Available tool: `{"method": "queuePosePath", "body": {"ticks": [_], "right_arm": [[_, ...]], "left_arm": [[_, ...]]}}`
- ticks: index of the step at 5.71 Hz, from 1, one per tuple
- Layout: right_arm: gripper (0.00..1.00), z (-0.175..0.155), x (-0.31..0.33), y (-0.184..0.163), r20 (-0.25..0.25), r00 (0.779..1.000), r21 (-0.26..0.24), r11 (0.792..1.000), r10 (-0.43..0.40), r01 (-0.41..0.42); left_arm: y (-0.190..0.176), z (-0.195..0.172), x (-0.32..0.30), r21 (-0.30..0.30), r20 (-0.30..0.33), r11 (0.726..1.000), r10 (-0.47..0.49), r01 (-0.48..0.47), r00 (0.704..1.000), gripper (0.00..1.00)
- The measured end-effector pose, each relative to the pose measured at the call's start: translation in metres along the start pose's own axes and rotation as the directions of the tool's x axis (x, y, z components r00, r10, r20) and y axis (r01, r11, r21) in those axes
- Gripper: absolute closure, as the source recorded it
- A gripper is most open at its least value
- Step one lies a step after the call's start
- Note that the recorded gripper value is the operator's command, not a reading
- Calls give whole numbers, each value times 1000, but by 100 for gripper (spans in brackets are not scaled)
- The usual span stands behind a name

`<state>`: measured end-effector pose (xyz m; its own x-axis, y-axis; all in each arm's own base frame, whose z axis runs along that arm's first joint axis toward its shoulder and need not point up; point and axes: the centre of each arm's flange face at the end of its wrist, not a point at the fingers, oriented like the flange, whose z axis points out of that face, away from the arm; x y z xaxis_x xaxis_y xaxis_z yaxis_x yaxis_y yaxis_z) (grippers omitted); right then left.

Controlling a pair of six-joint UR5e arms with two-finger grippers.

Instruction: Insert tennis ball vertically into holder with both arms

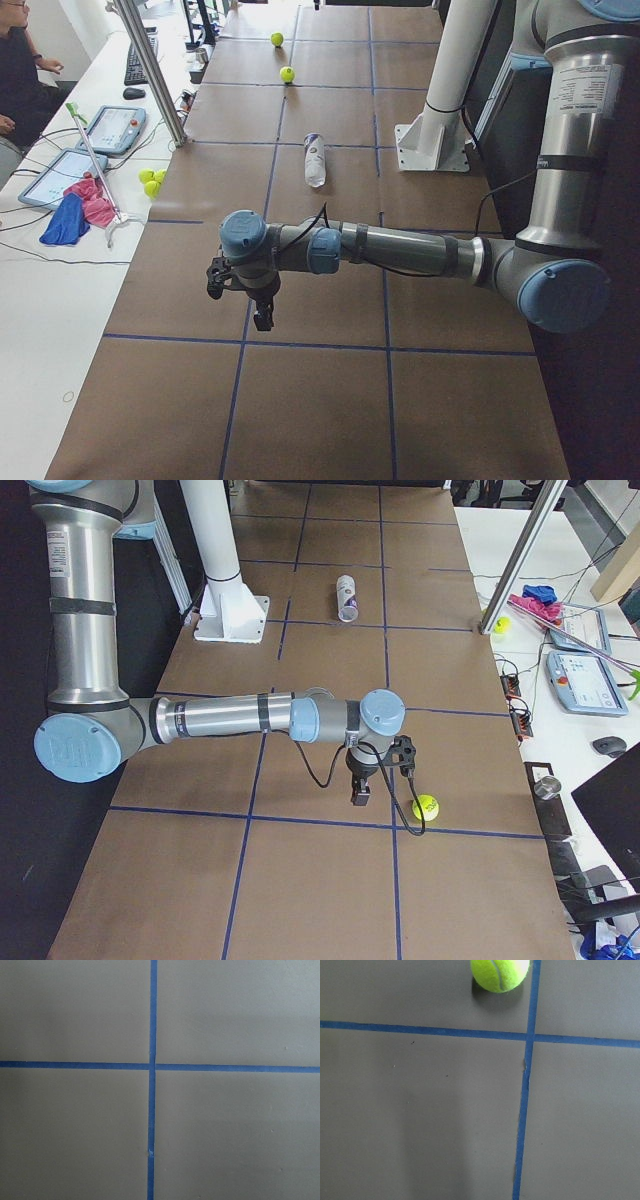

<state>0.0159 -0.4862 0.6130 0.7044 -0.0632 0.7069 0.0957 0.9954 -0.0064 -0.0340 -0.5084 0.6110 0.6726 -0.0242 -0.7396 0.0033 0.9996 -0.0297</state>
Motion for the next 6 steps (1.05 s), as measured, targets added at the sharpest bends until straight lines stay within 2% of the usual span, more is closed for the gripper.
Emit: {"method": "queuePosePath", "body": {"ticks": [6], "right_arm": [[0,2,-10,-3,3,1000,-2,1000,-22,22]], "left_arm": [[3,-1,23,20,-7,998,62,-62,998,0]]}}
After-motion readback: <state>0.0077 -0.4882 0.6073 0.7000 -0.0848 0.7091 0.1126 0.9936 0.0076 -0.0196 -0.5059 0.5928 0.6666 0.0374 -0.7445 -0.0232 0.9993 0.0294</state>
